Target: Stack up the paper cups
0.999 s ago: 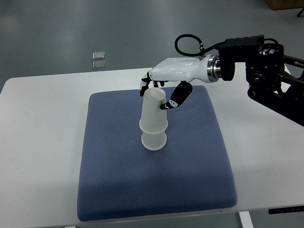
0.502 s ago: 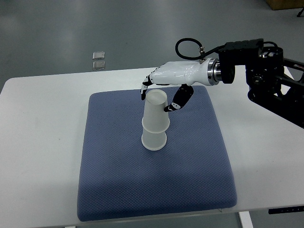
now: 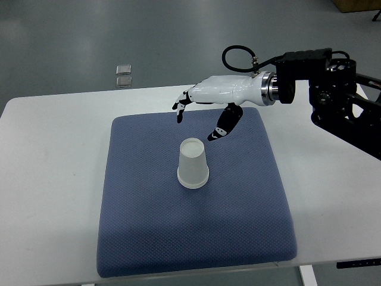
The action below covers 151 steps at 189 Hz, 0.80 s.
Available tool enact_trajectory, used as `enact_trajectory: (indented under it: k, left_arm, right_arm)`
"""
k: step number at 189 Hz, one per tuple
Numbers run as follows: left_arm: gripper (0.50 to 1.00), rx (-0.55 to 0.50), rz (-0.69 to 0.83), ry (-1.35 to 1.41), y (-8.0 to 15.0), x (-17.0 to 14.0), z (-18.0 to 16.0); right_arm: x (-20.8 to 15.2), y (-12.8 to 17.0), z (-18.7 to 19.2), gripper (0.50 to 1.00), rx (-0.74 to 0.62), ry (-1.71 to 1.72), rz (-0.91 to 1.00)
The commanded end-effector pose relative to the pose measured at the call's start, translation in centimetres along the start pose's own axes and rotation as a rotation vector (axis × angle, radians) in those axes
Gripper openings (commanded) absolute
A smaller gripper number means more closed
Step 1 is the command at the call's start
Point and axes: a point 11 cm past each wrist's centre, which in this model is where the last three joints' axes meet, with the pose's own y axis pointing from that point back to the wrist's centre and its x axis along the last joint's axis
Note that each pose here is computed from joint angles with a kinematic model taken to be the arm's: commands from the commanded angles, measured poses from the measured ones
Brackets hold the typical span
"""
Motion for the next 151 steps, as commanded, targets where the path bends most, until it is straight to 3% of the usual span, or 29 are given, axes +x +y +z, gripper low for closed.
enact_trajectory:
  k: [1,36,74,151]
  left_arm:
    - [1.0,0.0,0.0,0.0,0.0,0.0,0.0]
    - [1.0,0.0,0.0,0.0,0.0,0.0,0.0]
    - [1.0,0.0,0.0,0.0,0.0,0.0,0.0]
    - [1.0,0.0,0.0,-0.001,0.0,0.0,0.0]
  right_arm:
    - [1.4,0.4,2.2,0.879,-0.019,-0.151,0.11]
    - [3.3,2.4,9.4,0.879,-0.167,-0.485,0.352]
    - [1.2,4.3,16.2,0.879,-0.319,-0.854,0.614]
    - [-6.2,5.6,21.7,0.879,-0.504,-1.391,0.927]
